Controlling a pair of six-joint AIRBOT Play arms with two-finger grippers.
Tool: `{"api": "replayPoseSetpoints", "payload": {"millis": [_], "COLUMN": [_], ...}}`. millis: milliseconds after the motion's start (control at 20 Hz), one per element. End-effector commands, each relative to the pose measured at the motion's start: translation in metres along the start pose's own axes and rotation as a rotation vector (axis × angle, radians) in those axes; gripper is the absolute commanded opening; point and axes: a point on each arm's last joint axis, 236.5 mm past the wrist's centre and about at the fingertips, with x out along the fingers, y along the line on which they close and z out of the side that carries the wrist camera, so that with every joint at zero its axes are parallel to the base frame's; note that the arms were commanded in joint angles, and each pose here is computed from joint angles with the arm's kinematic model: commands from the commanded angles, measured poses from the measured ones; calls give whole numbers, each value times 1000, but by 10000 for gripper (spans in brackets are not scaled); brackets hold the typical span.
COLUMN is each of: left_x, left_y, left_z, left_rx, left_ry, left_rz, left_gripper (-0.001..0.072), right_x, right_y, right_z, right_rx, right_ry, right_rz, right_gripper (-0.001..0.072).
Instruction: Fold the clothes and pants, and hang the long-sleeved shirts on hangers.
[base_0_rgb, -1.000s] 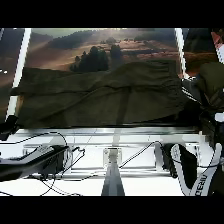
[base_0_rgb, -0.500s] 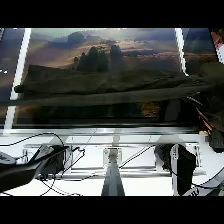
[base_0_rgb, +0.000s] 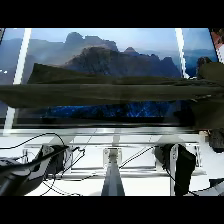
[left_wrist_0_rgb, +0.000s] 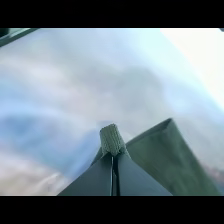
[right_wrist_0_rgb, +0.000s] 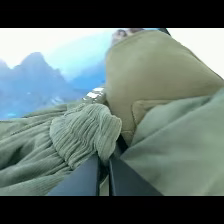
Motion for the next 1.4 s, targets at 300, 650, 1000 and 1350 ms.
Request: {"api": "replayPoseSetpoints", "payload": {"millis": [300, 650, 1000, 1350], "left_x": [97, 151, 181, 226], "left_y": [-54, -67, -107, -124], "left_z": [-73, -101, -42, -102], "left_rx": [100, 245, 238, 165], "left_ry": [212, 370, 280, 379], "left_rz": [-54, 25, 2, -29], "left_gripper": [11, 10, 10, 19], "right_x": [84, 156, 222, 280], "right_y": [2, 29, 79, 86], "right_z": [-76, -141, -34, -10], "right_rx": [74, 175, 99, 353], "right_ry": [448, 752, 261, 105], "right_rz": [89, 233, 223, 178], "right_gripper": [23, 24, 23, 27]}}
